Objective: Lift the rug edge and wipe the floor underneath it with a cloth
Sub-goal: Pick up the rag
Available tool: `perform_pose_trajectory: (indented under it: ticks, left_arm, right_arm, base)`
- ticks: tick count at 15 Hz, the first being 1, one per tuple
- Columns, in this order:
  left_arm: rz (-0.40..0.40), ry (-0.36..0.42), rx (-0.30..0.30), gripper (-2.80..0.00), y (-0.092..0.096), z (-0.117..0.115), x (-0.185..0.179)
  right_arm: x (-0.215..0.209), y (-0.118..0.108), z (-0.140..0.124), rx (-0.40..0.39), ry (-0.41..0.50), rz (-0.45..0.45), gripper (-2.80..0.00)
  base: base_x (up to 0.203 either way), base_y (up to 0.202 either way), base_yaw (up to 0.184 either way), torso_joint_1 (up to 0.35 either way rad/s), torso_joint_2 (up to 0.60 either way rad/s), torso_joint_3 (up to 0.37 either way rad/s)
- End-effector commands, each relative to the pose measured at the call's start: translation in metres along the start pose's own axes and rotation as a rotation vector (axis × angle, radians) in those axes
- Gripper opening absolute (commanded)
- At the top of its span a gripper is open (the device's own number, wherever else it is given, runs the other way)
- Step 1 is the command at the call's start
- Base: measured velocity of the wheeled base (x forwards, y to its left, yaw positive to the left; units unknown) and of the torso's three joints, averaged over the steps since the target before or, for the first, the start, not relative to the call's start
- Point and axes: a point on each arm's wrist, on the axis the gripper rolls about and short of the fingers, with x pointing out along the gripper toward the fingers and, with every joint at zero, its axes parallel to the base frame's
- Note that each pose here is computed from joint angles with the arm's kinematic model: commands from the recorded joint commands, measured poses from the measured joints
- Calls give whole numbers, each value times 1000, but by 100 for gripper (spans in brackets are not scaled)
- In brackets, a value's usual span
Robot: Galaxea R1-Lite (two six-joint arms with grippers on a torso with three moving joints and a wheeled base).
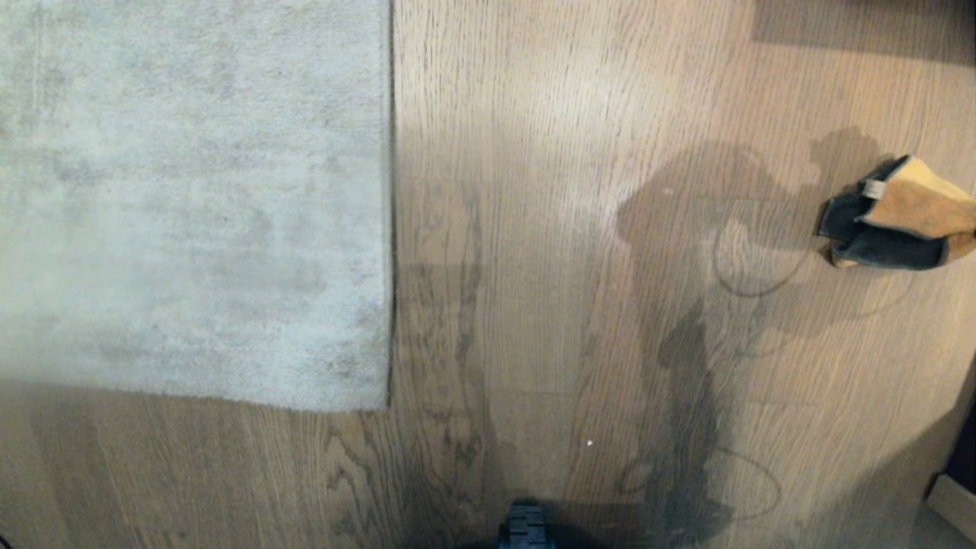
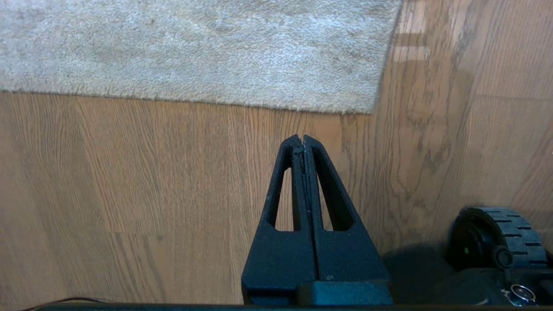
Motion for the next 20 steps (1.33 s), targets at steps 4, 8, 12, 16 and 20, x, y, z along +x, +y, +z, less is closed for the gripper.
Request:
perform_pose_trajectory:
  ticks: [4, 8, 12, 16, 20]
  left_arm:
    - [1, 0, 0, -280, 0, 0, 0]
    - [1, -1, 0, -280, 0, 0, 0]
    - [1, -1, 0, -280, 0, 0, 0]
    - [1, 0, 0, -280, 0, 0, 0]
    - [1, -1, 0, -280, 0, 0, 0]
  right_arm:
    - [-14, -2, 5, -4, -6, -27, -280]
    - [-26, 4, 10, -5, -8, -27, -280]
    - [-43, 14, 11, 17, -25, -36, -280]
    - [-63, 26, 9, 34, -45, -46, -280]
    - [-85, 42, 3, 66, -83, -58, -280]
  base:
    - [0, 0, 0, 0, 0, 0]
    - [0, 0, 0, 0, 0, 0]
    - [0, 0, 0, 0, 0, 0]
    - [0, 0, 0, 0, 0, 0]
    - [0, 0, 0, 0, 0, 0]
